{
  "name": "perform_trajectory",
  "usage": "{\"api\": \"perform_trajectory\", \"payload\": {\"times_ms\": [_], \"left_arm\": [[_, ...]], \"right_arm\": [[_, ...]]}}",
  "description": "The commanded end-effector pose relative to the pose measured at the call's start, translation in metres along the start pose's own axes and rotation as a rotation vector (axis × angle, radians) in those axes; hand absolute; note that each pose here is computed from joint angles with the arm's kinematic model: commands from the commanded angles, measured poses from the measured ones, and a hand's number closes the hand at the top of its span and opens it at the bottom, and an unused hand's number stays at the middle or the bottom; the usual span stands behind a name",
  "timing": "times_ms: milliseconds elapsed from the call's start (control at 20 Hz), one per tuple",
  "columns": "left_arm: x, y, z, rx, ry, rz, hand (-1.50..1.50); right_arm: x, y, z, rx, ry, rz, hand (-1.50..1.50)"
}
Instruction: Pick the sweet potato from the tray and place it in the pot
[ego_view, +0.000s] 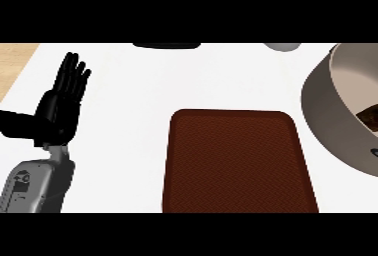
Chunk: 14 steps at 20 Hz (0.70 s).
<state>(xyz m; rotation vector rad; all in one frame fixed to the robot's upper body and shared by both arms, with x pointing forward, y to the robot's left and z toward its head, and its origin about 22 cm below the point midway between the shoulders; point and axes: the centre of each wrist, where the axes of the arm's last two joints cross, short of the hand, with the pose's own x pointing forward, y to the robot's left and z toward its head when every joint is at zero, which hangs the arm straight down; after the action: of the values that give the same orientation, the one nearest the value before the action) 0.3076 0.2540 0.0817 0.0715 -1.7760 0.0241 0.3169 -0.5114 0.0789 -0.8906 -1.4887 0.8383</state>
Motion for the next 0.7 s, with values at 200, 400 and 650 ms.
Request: {"api": "perform_trajectory", "payload": {"times_ms": [200,400,650], "left_arm": [[0.013,0.005,-0.010,-0.003,-0.009,0.006,0.00],[0.004,0.026,-0.004,0.013,-0.003,-0.008,0.00],[0.002,0.022,-0.005,0.003,-0.002,-0.010,0.00]], "right_arm": [[0.008,0.010,-0.015,-0.017,-0.150,-0.200,-1.50],[0.005,0.012,-0.013,-0.087,-0.166,-0.383,-1.50],[0.001,-0.019,-0.013,-0.142,-0.051,-0.589,-1.50]]}}
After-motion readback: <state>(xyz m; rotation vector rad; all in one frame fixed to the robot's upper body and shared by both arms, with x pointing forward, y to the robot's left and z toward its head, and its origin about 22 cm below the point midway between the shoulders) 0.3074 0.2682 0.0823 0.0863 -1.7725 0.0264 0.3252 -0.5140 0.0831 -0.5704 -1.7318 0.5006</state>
